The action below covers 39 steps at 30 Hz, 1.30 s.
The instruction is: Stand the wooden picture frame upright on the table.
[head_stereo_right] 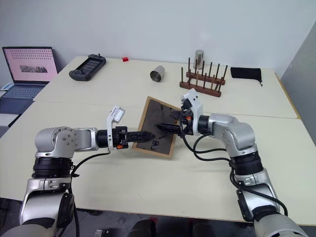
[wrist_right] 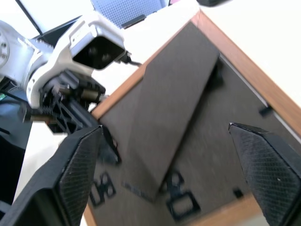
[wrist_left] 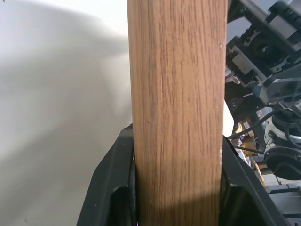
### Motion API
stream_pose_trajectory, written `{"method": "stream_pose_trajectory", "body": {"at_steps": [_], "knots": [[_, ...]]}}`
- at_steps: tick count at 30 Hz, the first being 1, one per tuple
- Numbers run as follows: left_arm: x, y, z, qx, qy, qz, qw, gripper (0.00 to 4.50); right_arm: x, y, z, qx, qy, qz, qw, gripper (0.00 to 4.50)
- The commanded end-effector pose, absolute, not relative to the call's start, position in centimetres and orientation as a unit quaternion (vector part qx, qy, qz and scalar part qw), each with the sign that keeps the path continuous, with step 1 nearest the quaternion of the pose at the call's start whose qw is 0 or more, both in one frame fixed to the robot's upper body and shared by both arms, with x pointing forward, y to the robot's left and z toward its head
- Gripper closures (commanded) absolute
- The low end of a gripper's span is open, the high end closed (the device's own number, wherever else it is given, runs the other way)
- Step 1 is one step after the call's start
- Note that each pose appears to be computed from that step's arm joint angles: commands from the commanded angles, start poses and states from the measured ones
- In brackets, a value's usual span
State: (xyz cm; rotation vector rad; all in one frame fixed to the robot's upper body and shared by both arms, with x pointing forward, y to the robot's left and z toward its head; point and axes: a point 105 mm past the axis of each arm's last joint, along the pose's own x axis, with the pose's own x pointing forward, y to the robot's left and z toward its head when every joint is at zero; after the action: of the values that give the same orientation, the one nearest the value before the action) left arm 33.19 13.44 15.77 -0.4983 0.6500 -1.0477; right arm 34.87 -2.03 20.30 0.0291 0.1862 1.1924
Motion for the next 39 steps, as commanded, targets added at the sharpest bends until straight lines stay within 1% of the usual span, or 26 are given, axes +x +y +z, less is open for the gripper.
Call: {"method": "stream_pose_trajectory", "body": {"at_steps": [1,4,6,9,12,14,16,17,18,21,22,23,24,26,30,35,37,39], "knots": [[33.0,13.0,18.0,-0.228,0.259,-0.517,0.783,3.09,31.8,-0.5,22.9,0.027,0.054,0.634,0.771,0.01],[33.2,13.3,17.9,-0.23,0.26,-0.512,0.786,3.09,30.0,-0.9,23.5,0.042,0.057,0.667,0.741,0.01],[33.2,13.4,17.7,-0.227,0.26,-0.504,0.791,3.09,29.2,-1.7,23.6,0.049,0.065,0.676,0.732,0.01],[32.9,13.5,17.6,-0.232,0.262,-0.504,0.789,3.09,29.8,-3.6,22.8,0.042,0.077,0.648,0.756,0.01],[32.7,13.7,17.5,-0.24,0.267,-0.504,0.786,3.09,31.1,-5.4,22.0,0.007,0.074,0.604,0.793,0.01],[32.5,13.8,17.5,-0.247,0.273,-0.502,0.783,3.09,32.0,-7.0,21.3,-0.037,0.064,0.568,0.82,0.01],[31.9,14.1,17.5,-0.265,0.283,-0.499,0.775,3.09,32.4,-9.6,20.4,-0.108,0.048,0.53,0.84,0.01],[31.7,14.2,17.6,-0.271,0.287,-0.498,0.772,3.09,32.3,-10.4,20.2,-0.135,0.04,0.52,0.842,0.01],[31.3,14.3,17.7,-0.286,0.294,-0.498,0.764,3.09,32.3,-11.3,19.9,-0.189,0.014,0.506,0.841,0.01],[30.5,14.3,17.9,-0.318,0.308,-0.506,0.74,3.09,32.5,-12.4,19.2,-0.356,-0.096,0.459,0.808,0.01],[30.4,14.2,17.9,-0.323,0.309,-0.508,0.737,3.09,32.5,-12.5,19.0,-0.385,-0.12,0.451,0.796,0.01],[30.2,14.0,18.1,-0.332,0.308,-0.516,0.727,3.09,32.9,-12.6,19.2,-0.434,-0.165,0.415,0.783,0.01],[30.0,13.8,18.3,-0.338,0.309,-0.524,0.718,3.09,33.1,-12.6,19.4,-0.467,-0.206,0.39,0.767,0.01],[29.8,13.4,18.3,-0.364,0.314,-0.53,0.698,3.09,32.8,-11.7,19.6,-0.525,-0.29,0.357,0.716,0.01],[29.6,12.8,18.2,-0.385,0.321,-0.527,0.686,3.09,32.4,-9.4,19.0,-0.569,-0.38,0.339,0.646,0.01],[29.1,11.9,18.5,-0.381,0.322,-0.531,0.685,3.09,31.9,-6.5,20.2,-0.559,-0.466,0.315,0.609,0.01],[28.9,11.7,18.7,-0.388,0.318,-0.531,0.683,3.09,31.7,-5.7,20.2,-0.558,-0.482,0.319,0.595,0.01],[28.7,11.5,18.8,-0.389,0.318,-0.53,0.683,3.09,32.0,-5.3,19.8,-0.557,-0.48,0.326,0.594,0.01]]}}
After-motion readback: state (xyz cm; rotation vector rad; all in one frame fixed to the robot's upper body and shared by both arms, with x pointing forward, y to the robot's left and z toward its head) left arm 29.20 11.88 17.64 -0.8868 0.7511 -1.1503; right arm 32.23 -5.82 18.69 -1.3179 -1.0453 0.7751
